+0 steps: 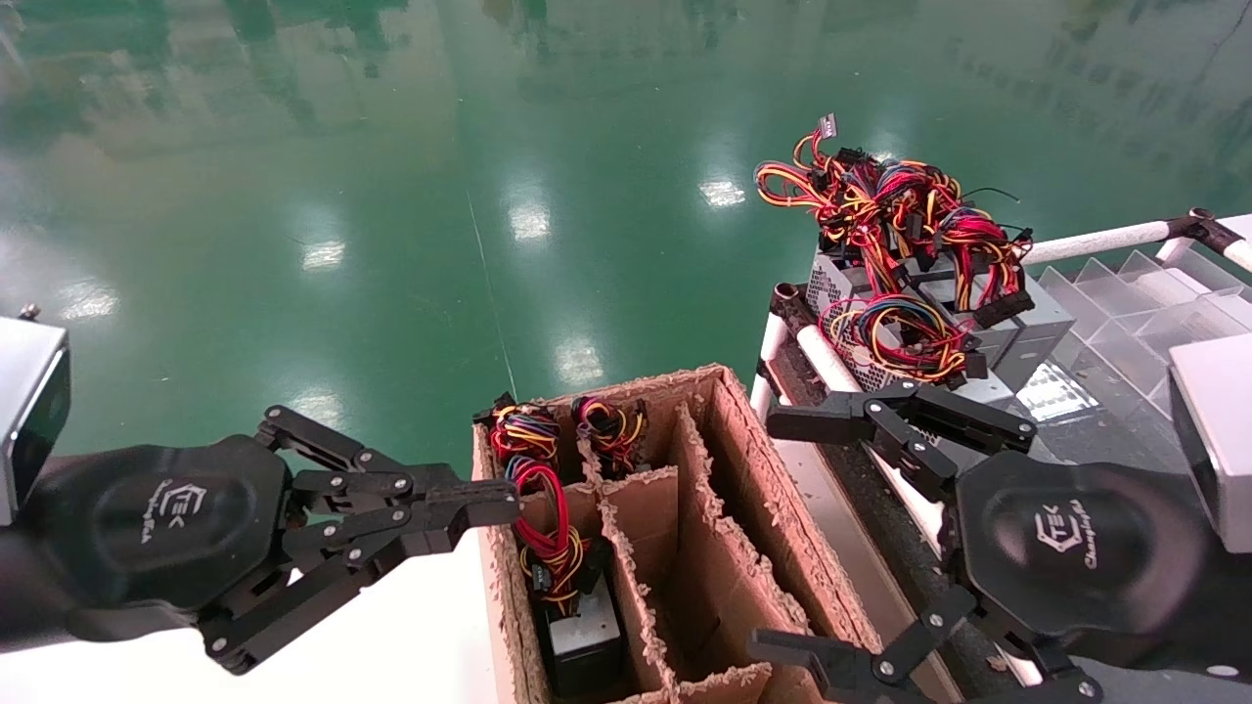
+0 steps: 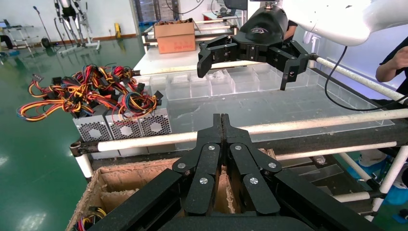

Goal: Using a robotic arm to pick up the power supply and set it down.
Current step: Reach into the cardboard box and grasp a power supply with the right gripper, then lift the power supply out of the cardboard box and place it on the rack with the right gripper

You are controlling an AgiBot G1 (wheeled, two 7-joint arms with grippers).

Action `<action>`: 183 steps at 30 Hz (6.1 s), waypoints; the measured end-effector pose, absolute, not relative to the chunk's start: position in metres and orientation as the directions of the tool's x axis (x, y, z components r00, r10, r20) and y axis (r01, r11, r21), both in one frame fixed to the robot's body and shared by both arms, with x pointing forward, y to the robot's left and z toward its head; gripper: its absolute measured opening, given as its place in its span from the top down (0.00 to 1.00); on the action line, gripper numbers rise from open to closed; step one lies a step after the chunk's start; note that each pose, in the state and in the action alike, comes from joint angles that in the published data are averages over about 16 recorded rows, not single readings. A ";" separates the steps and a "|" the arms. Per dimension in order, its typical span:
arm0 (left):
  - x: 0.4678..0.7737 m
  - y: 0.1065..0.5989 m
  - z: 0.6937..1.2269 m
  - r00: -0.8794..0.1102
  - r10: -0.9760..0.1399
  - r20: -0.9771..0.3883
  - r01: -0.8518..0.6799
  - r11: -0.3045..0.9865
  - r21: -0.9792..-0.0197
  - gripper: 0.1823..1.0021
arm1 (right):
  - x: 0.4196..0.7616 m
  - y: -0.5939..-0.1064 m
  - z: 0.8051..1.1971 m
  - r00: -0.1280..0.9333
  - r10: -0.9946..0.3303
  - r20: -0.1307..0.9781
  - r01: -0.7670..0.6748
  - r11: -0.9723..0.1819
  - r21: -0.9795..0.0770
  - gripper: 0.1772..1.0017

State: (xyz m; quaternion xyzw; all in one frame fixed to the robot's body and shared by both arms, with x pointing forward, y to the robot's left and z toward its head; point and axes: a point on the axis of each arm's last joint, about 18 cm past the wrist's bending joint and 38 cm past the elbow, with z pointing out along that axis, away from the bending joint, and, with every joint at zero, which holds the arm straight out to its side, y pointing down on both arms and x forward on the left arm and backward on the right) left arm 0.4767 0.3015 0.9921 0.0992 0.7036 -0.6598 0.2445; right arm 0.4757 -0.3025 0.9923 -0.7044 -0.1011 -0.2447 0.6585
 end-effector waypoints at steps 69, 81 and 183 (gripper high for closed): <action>0.477 0.302 0.992 -0.861 -0.183 -0.475 0.462 0.110 -0.880 0.00 | 0.680 -0.144 0.916 0.906 -0.311 0.285 0.182 -0.321 -0.929 0.02; 0.477 0.302 0.992 -0.861 -0.183 -0.475 0.462 0.110 -0.880 0.00 | 0.687 -0.134 0.909 0.912 -0.301 0.278 0.179 -0.318 -0.931 0.15; 0.477 0.302 0.992 -0.861 -0.183 -0.475 0.462 0.110 -0.880 0.00 | 0.516 -0.524 1.201 0.378 -0.863 0.335 0.540 -0.088 -0.837 0.95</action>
